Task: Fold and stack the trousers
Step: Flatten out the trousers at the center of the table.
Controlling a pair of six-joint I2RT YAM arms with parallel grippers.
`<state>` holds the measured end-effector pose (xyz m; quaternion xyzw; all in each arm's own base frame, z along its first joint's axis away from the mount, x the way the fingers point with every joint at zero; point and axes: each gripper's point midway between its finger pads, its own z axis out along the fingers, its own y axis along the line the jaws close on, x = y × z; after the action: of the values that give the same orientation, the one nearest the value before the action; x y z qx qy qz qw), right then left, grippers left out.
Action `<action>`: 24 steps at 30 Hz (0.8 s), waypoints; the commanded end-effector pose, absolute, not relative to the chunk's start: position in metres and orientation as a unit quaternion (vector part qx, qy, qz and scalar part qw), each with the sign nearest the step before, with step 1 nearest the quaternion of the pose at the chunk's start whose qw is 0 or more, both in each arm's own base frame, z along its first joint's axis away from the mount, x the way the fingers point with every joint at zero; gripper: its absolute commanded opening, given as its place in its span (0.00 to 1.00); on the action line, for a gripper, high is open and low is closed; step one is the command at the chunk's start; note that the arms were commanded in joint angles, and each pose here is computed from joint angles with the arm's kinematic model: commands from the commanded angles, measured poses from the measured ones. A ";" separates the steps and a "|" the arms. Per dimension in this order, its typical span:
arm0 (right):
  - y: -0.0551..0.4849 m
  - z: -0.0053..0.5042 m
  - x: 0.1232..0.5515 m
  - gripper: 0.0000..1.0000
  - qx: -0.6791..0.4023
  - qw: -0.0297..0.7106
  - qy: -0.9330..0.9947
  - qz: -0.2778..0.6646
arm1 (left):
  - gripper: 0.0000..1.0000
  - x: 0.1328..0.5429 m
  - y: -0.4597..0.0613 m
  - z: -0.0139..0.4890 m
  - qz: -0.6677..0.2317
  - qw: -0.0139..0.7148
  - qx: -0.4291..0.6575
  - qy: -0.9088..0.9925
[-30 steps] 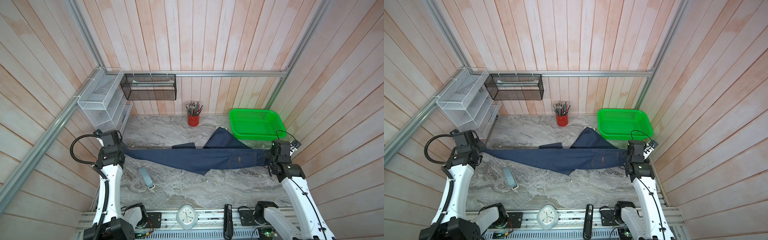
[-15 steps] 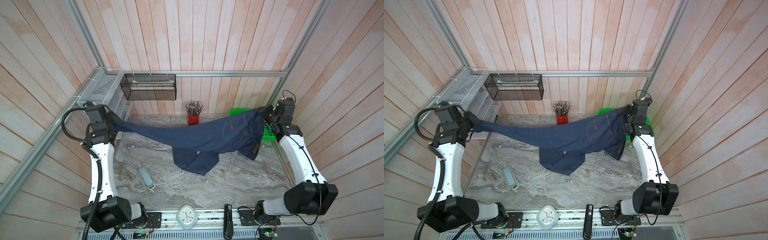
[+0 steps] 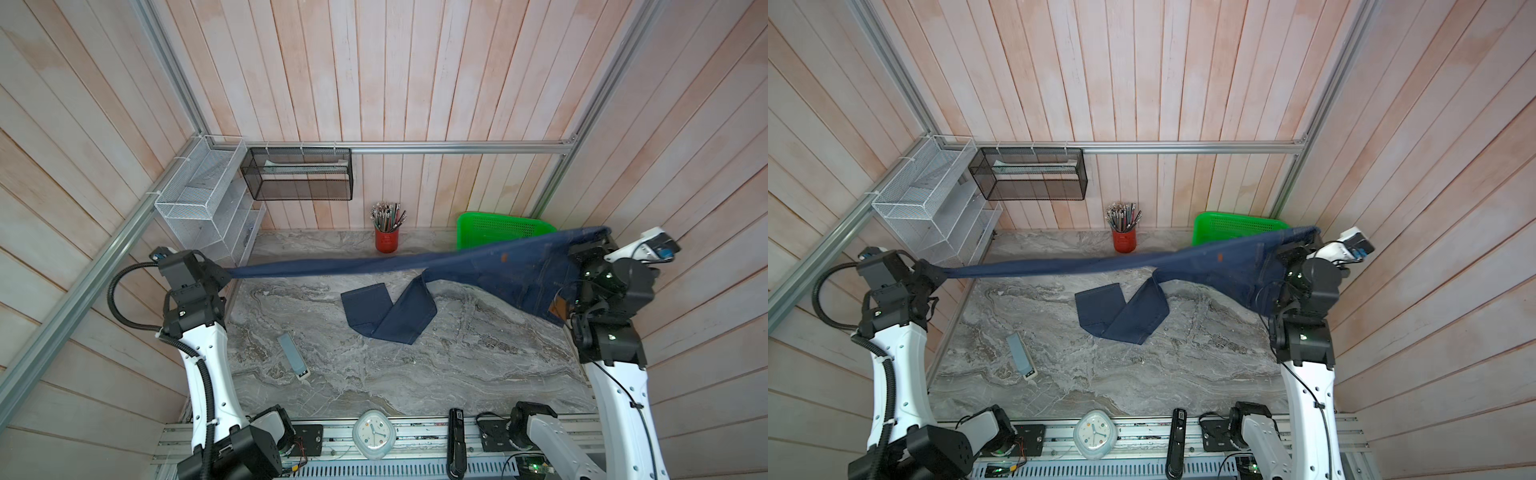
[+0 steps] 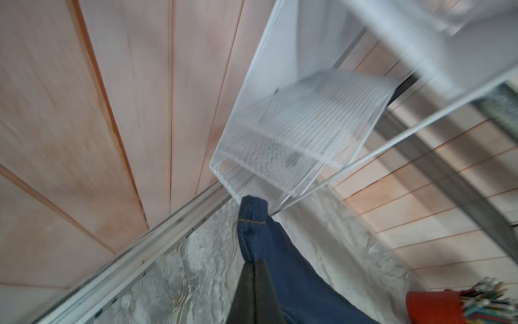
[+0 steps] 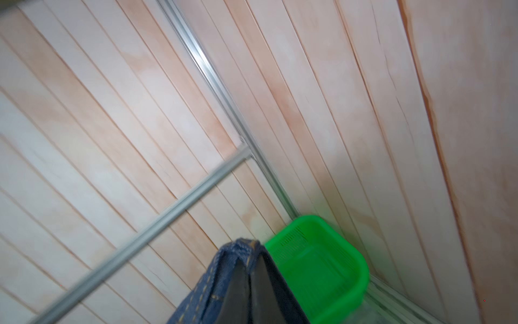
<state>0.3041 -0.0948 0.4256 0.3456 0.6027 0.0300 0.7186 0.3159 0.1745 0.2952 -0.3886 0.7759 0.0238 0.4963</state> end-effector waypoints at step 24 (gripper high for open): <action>-0.146 0.214 0.208 0.00 0.513 0.499 0.674 -0.183 | 0.01 0.281 0.207 0.191 0.104 0.380 -0.446 0.803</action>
<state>0.2342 -0.1263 0.2138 0.4755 0.7088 -0.1237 0.5062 0.2938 0.1763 0.1759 -0.4244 0.8337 0.0320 0.3520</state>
